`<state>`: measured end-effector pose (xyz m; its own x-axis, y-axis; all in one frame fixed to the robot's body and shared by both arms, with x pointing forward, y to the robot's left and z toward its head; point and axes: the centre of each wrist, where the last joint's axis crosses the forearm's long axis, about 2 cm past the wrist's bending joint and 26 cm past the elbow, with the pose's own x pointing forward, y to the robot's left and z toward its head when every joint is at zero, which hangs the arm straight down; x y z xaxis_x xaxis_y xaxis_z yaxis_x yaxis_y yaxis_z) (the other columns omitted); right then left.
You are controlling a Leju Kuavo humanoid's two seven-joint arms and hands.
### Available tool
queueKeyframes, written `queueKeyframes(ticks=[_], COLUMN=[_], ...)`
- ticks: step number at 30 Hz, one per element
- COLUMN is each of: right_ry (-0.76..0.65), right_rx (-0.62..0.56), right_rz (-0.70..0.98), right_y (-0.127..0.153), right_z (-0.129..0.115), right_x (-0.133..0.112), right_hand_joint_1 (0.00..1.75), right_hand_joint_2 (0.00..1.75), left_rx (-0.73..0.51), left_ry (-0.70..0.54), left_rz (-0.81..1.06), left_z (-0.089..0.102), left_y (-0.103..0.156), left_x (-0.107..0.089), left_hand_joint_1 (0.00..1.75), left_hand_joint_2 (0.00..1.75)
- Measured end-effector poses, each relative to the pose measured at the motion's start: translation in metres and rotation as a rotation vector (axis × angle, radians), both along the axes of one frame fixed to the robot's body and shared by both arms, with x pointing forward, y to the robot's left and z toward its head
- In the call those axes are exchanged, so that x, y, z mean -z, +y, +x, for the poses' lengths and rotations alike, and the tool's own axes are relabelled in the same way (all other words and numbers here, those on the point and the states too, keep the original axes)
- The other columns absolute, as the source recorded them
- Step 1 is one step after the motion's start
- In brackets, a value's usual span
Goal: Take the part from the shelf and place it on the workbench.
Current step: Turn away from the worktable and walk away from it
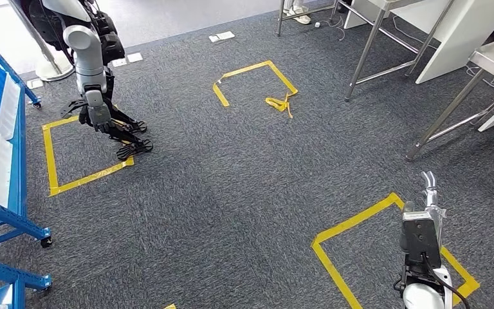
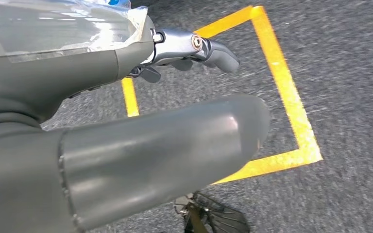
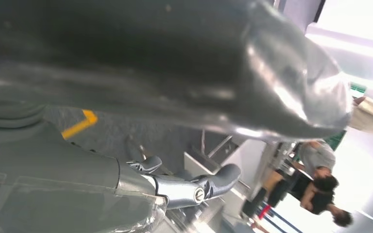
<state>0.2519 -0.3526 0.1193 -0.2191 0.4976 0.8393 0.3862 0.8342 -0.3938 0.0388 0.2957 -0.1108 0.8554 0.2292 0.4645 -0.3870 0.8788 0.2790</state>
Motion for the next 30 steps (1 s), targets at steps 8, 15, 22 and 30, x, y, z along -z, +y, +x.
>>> queueKeyframes(ticks=[8,15,22,30], right_ry=[0.057,0.071,0.085,0.083], right_rx=[0.018,0.022,0.055,0.055], right_rz=[0.085,0.054,0.036,0.022], right_y=[0.021,0.027,0.02,0.019], right_z=[-0.007,-0.001,-0.006,-0.005], right_x=[0.028,0.026,0.03,0.031], right_hand_joint_1=[0.0,0.0,0.0,0.0], right_hand_joint_2=[0.0,0.0,0.0,0.0], left_rx=[-0.113,-0.127,-0.145,-0.16], left_ry=[0.071,0.065,0.074,0.081], left_rz=[0.0,-0.004,-0.004,-0.007], left_z=[-0.01,-0.007,-0.006,-0.009], left_y=[-0.011,-0.014,-0.013,-0.015], left_x=[0.001,0.0,0.0,0.0], left_hand_joint_1=[0.0,0.0,0.0,0.0], left_hand_joint_2=[0.0,0.0,0.0,0.0])
